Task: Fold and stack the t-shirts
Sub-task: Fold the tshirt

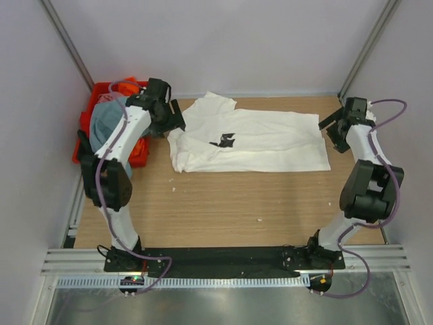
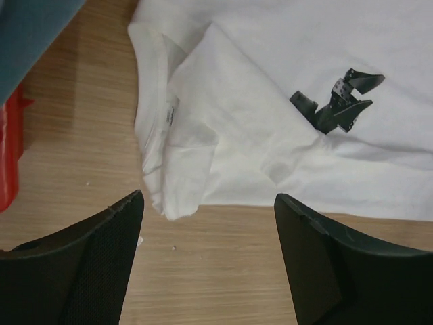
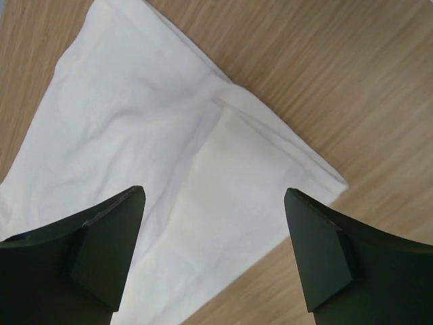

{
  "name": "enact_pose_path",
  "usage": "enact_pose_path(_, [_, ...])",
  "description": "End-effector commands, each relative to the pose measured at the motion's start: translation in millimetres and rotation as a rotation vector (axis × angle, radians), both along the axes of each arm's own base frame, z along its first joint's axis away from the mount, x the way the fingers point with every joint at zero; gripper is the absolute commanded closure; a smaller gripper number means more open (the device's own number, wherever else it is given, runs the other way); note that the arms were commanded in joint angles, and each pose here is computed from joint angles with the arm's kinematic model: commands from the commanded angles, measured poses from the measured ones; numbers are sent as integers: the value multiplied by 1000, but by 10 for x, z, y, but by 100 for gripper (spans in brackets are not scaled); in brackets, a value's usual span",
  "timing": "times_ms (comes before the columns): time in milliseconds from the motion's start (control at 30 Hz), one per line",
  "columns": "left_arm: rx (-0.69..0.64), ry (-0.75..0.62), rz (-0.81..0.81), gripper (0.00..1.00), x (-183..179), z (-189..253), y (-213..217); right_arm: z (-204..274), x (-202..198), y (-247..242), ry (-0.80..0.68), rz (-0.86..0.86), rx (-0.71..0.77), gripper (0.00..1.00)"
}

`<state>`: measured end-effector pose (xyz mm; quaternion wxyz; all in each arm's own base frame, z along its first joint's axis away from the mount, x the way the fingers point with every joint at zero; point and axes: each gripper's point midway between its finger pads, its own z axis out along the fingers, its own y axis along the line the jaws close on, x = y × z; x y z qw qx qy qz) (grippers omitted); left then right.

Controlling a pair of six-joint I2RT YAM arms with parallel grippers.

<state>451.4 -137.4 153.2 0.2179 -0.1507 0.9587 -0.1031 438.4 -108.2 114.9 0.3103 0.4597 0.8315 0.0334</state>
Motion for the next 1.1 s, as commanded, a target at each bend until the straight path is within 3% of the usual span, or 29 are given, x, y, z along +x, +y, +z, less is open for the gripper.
enact_pose_path(0, [19, -162, 80, 21, -290, 329, 189, 293, -394, 164, -55, 25, -86, 9])
enact_pose_path(33, [32, -119, 93, 23, -473, 34, 234, 282, -450, 323, -65, 61, -81, 9])
enact_pose_path(100, [20, -142, 128, 28, -639, -15, 255, 167, -629, 520, -66, 100, -70, 9])
enact_pose_path(200, [67, -104, 143, 40, -939, -490, 248, 43, -784, 782, -46, 171, -79, 9])
enact_pose_path(267, [86, -117, 137, 51, -972, -605, 175, -66, -883, 858, -22, 196, -91, 9])
enact_pose_path(367, [154, -111, 112, 56, -1054, -854, 46, -143, -986, 884, -10, 211, -99, 9])
enact_pose_path(767, [412, -88, 100, 54, -951, -1421, 166, -207, -1092, 854, 9, 245, -138, 9])
enact_pose_path(933, [434, -94, 77, 55, -840, -1484, 138, -253, -1047, 858, 16, 252, -133, 9])
enact_pose_path(1067, [456, -109, 71, 64, -779, -1459, 151, -331, -1029, 876, 29, 260, -126, 9])
